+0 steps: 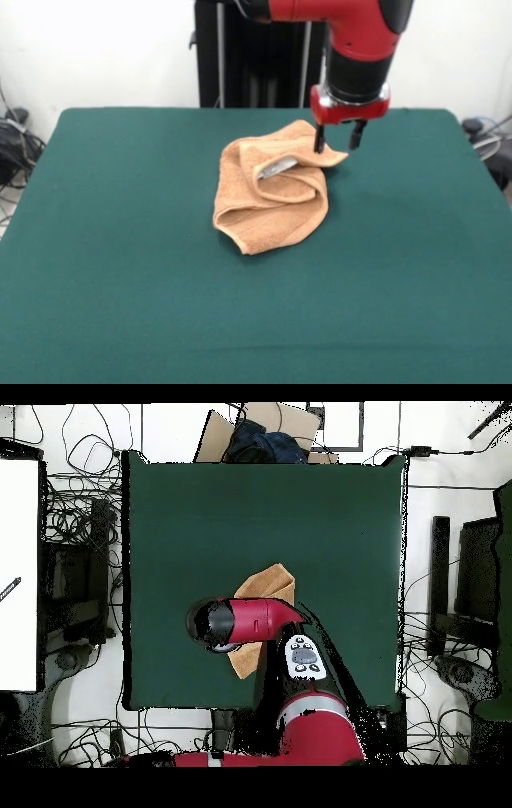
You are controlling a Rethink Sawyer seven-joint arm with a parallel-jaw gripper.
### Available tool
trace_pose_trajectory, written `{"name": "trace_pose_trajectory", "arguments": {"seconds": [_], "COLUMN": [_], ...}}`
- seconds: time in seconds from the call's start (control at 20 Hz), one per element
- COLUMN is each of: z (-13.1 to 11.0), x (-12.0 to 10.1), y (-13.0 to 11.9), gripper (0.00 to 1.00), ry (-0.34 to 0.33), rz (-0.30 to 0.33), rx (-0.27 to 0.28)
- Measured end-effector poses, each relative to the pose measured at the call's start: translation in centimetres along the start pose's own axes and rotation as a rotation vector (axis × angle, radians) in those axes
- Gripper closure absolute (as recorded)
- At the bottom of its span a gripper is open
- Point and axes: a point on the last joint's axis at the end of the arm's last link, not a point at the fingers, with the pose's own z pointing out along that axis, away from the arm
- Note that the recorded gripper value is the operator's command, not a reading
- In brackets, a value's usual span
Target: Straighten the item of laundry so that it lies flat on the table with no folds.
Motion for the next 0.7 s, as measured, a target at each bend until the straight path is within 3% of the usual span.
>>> {"name": "trace_pose_trajectory", "arguments": {"seconds": [0.3,0.7], "z": [0.11,0.84], "x": [-0.72,-0.63], "y": [-0.11,-0.07], "gripper": [0.0,0.0], "ry": [-0.055,-0.059], "rz": [0.0,0.001], "rx": [0.009,0.007]}}
